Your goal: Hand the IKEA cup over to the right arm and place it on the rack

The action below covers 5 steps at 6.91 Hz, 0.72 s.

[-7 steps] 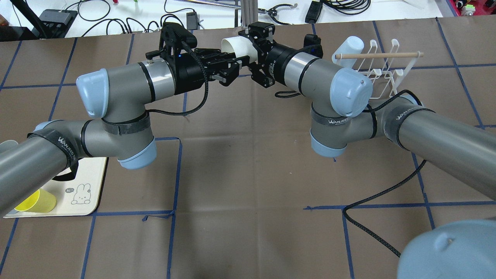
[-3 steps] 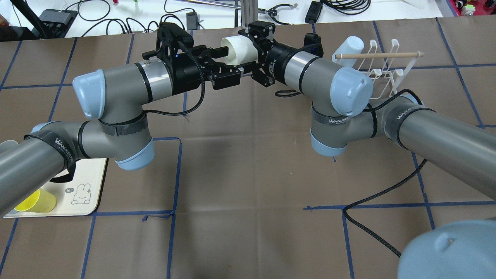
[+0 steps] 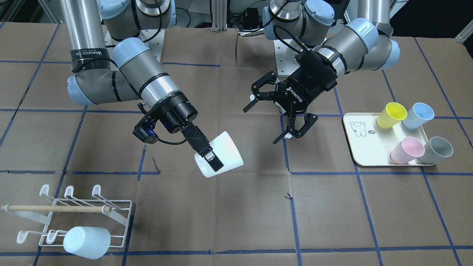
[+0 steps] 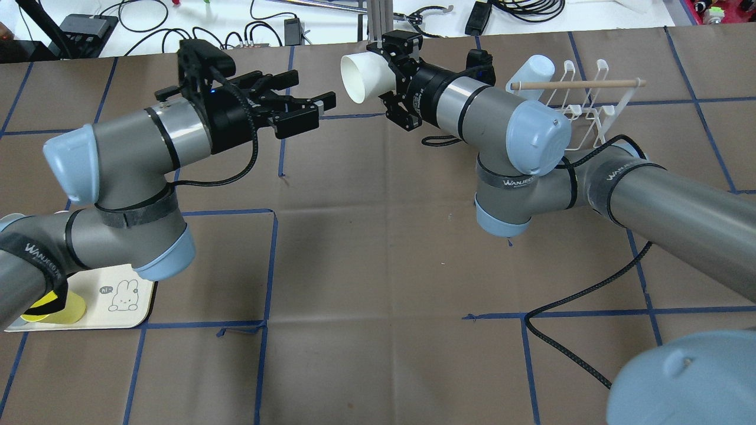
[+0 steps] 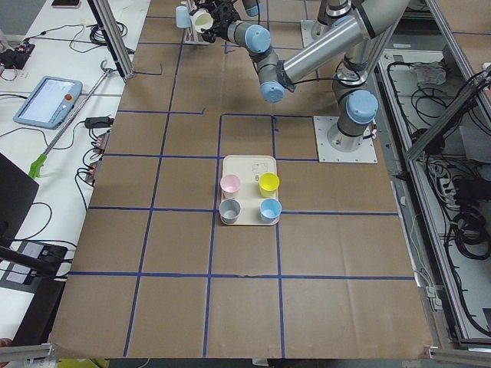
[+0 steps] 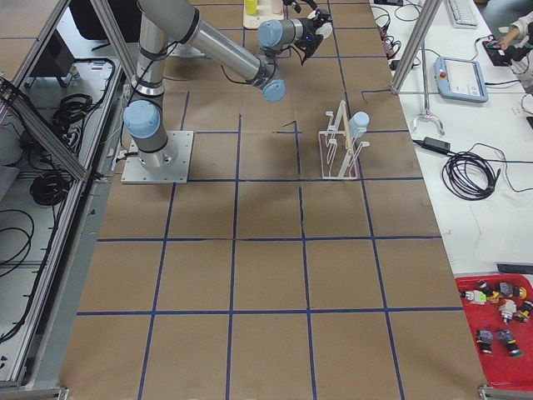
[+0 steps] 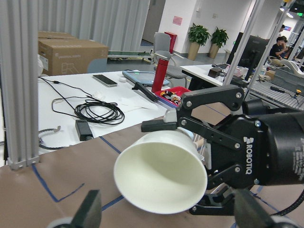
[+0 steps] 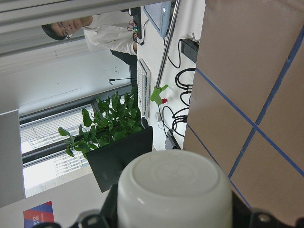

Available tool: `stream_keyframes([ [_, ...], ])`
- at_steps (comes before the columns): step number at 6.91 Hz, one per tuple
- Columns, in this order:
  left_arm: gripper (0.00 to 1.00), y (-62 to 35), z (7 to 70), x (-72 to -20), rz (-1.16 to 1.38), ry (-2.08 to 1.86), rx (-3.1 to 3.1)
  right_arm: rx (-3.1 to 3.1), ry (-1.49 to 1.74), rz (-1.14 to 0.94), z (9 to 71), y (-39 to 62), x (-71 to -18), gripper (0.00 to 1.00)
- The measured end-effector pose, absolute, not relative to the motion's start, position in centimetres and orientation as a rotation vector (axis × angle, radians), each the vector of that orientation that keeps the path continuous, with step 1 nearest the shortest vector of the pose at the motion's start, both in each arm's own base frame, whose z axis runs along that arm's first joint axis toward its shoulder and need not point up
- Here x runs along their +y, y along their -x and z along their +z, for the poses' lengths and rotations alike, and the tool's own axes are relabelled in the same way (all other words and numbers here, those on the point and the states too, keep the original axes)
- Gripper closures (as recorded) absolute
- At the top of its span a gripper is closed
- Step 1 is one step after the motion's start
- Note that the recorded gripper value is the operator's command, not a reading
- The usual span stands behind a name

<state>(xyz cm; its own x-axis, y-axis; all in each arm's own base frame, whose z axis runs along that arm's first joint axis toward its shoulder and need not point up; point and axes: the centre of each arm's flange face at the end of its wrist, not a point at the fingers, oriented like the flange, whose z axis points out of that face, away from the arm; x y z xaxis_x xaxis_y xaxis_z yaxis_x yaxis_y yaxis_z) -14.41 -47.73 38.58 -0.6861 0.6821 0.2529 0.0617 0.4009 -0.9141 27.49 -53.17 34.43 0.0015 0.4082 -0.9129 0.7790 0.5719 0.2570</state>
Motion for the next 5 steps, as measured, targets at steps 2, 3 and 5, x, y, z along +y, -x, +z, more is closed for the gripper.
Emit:
stream_keyframes([
  [2,0.01,11.5,38.8,-47.6,1.289,0.543,-2.1,1.618,-1.035,-0.417,34.0,-25.9,-54.1,0.48],
  [3,0.01,10.7,38.6,-48.2,1.263,0.492,-2.163,1.629,-1.029,-0.482,34.0,-23.6,-55.2,0.52],
  [5,0.01,9.0,39.0,-50.4,1.173,0.351,-2.396,1.725,-0.926,-0.706,34.3,-18.1,-57.2,0.6],
])
